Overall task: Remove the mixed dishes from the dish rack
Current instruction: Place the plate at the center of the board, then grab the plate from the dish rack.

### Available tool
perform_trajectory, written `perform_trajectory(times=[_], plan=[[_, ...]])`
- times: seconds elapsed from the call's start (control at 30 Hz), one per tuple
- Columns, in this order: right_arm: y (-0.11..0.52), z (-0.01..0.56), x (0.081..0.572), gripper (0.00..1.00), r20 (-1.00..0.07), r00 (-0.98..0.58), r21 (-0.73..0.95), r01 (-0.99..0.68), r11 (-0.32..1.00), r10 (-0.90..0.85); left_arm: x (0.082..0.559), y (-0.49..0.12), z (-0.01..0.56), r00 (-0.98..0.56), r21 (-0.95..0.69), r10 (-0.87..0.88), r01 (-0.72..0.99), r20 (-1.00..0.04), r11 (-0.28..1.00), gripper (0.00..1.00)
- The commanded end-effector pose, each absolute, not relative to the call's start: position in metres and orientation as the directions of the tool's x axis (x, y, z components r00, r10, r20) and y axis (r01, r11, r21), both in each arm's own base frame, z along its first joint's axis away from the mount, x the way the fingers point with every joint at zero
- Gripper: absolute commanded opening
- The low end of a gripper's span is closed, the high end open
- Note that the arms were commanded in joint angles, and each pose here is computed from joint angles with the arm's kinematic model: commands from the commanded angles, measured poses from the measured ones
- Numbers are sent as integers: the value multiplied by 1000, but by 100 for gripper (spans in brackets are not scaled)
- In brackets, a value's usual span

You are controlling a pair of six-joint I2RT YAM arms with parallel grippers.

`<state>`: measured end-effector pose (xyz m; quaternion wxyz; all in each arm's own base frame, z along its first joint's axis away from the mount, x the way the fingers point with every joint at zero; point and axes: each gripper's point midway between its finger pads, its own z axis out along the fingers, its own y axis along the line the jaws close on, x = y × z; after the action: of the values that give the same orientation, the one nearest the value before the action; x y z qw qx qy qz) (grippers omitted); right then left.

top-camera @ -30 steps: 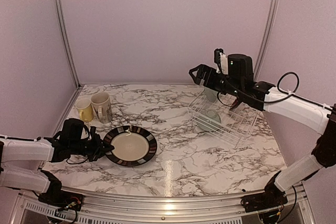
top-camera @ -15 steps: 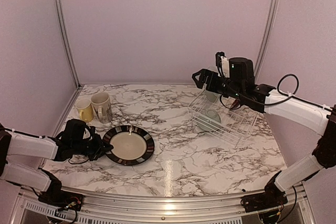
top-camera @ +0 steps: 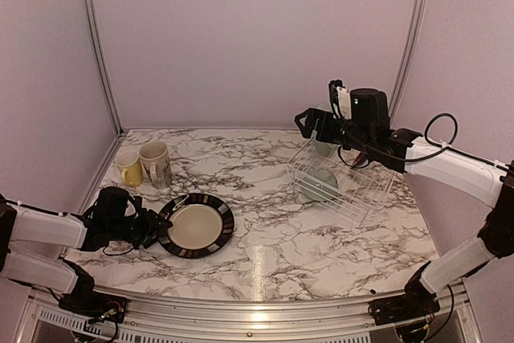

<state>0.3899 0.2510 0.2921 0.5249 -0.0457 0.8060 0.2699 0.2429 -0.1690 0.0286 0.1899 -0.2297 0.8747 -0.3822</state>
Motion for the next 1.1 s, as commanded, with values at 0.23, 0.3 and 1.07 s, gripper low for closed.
perform_trajectory(times=[0.23, 0.3, 1.07], plan=[[220, 320, 393, 99, -928, -345, 249, -298, 921, 139, 247, -125, 59, -726, -645, -597, -281, -341, 711, 81], [218, 321, 392, 98, -932, -338, 236, -299, 925, 128, 249, -116, 72, -701, -618, -604, -295, -378, 729, 86], [164, 303, 416, 98, -916, -395, 127, -137, 982, 64, 328, -131, 438, -160, -349, -314, 301, -936, 887, 99]])
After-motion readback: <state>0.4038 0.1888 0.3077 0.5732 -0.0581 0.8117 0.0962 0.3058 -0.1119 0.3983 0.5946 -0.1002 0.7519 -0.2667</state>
